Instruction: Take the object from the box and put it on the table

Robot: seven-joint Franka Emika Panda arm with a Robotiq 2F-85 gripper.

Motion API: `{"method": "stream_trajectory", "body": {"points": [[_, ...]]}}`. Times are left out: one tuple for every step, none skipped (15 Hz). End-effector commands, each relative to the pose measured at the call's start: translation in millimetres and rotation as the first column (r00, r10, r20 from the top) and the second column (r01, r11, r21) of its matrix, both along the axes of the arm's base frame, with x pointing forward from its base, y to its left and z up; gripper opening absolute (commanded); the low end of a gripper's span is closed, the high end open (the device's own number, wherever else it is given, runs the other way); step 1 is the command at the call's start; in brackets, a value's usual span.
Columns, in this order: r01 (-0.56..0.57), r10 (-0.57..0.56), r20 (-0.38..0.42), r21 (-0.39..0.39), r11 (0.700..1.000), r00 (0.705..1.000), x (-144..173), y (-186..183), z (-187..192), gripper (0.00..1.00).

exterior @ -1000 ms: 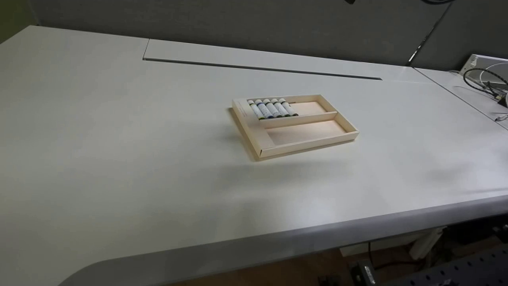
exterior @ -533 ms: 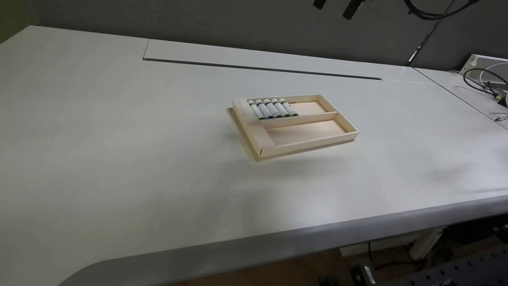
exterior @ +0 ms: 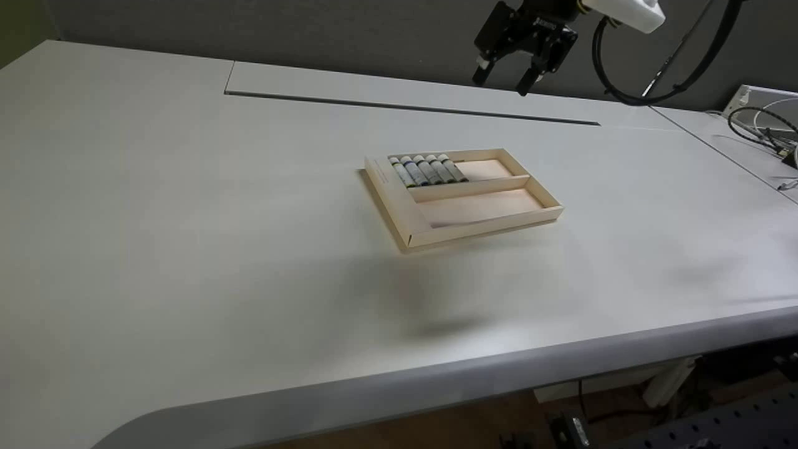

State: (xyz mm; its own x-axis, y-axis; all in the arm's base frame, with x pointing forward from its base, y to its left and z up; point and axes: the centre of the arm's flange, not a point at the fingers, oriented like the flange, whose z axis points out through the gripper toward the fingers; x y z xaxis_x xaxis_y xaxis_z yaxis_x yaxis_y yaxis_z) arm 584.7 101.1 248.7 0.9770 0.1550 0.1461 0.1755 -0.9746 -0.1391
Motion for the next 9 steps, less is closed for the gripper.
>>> {"method": "stream_trajectory", "body": {"points": [[0.013,-0.013,-0.008,0.011,1.000,1.000,3.6,6.2,-24.8,1.00],[0.012,-0.012,-0.016,0.011,1.000,1.000,2.8,8.6,-32.2,1.00],[0.009,-0.009,-0.026,0.009,1.000,1.000,1.8,10.6,-39.2,1.00],[0.005,-0.004,-0.037,0.009,1.000,0.999,0.6,13.0,-46.7,1.00],[0.001,0.000,-0.047,0.008,1.000,0.999,-0.6,14.9,-52.9,1.00],[-0.006,0.006,-0.059,0.005,1.000,0.998,-1.7,16.8,-59.4,1.00],[-0.009,0.009,-0.069,0.002,1.000,0.998,-3.0,18.2,-65.2,1.00],[-0.016,0.016,-0.079,-0.001,1.000,0.997,-4.1,19.3,-70.5,1.00],[-0.020,0.020,-0.085,-0.003,1.000,0.996,-4.9,19.7,-75.3,1.00]]}}
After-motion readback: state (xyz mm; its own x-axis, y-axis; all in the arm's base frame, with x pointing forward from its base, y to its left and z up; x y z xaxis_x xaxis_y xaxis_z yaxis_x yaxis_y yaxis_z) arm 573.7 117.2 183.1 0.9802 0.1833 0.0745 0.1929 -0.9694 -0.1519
